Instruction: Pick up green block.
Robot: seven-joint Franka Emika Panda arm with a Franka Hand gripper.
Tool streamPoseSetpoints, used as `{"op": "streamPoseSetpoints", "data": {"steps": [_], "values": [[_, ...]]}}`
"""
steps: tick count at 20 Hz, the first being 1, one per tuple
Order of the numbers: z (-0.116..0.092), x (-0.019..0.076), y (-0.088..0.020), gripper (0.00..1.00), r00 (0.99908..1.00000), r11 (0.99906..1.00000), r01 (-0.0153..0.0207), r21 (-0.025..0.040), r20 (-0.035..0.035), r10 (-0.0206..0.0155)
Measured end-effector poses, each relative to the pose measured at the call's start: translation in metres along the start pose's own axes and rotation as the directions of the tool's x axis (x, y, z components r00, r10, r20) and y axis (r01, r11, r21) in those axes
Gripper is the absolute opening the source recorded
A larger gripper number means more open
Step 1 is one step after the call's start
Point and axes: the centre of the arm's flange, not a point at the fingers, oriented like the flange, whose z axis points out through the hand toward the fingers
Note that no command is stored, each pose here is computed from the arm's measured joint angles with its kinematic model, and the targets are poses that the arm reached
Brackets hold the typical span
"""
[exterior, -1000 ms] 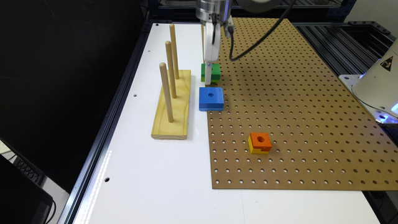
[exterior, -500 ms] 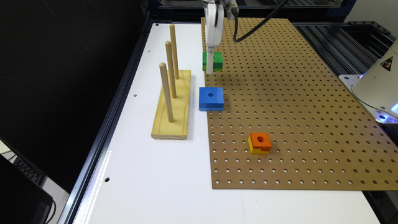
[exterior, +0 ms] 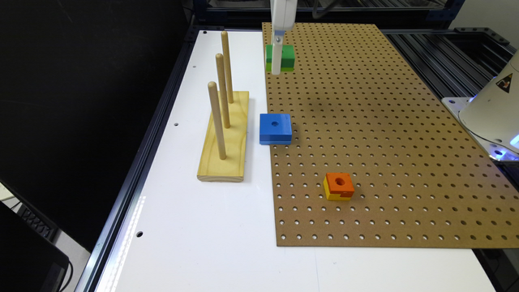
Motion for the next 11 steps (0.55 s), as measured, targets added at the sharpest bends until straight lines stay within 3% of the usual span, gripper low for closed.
{"op": "streamPoseSetpoints", "data": {"steps": [3, 7, 11], "values": [[-0.017, -0.0027, 0.002, 0.0, 0.999996, 0.999999, 0.0003, -0.0015, -0.0029, -0.0003], [-0.046, -0.0055, 0.004, 0.0, 0.999898, 0.999998, -0.0001, 0.0019, -0.0143, 0.0001], [-0.063, -0.0093, 0.006, 0.0, 0.99984, 0.999999, -0.0004, 0.0014, -0.0179, 0.0004]]}}
